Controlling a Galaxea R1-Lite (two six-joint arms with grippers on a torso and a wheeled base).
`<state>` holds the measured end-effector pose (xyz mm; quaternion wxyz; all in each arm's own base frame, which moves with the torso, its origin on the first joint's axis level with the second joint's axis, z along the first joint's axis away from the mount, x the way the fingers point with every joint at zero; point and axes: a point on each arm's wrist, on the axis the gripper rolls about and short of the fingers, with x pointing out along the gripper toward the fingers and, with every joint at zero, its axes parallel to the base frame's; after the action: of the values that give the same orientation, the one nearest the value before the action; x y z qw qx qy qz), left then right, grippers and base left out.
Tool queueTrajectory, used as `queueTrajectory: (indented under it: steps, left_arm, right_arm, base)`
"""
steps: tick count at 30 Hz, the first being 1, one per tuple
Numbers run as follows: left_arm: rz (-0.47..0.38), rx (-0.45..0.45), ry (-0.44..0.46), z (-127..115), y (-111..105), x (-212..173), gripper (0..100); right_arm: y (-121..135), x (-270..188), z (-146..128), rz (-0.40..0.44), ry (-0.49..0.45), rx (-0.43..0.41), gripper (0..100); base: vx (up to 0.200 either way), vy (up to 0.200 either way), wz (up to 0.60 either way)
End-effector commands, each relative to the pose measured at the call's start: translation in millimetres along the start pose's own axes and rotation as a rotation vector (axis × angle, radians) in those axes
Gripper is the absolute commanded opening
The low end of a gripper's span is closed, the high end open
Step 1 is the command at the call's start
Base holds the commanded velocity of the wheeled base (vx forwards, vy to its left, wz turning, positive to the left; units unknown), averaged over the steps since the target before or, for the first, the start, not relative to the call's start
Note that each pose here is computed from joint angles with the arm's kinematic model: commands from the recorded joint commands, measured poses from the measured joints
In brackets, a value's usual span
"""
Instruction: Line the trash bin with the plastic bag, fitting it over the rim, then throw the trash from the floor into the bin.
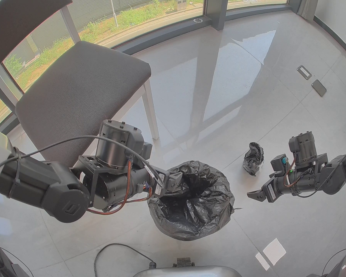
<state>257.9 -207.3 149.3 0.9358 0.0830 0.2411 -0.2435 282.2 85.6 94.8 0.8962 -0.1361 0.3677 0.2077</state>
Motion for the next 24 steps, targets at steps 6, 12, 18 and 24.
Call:
queueTrajectory:
  steps: [6,12,18,24]
  left_arm:
    - [0.041,0.011,0.074,-21,1,-3,100]
    - [0.058,-0.029,0.061,-18,6,-7,100]
    - [0.075,-0.050,0.055,-17,6,-9,100]
    - [0.075,-0.052,0.049,-16,6,-9,100]
  right_arm:
    - [13,19,-2,0.046,0.038,-0.033,100]
    - [26,40,9,0.087,0.037,-0.063,100]
    - [46,55,15,0.131,0.044,-0.109,100]
    - [51,68,9,0.142,0.079,-0.118,100]
  base:
    - [0.000,0.000,0.00]
    - [0.000,0.000,0.00]
    - [0.000,0.000,0.00]
    - [0.000,0.000,0.00]
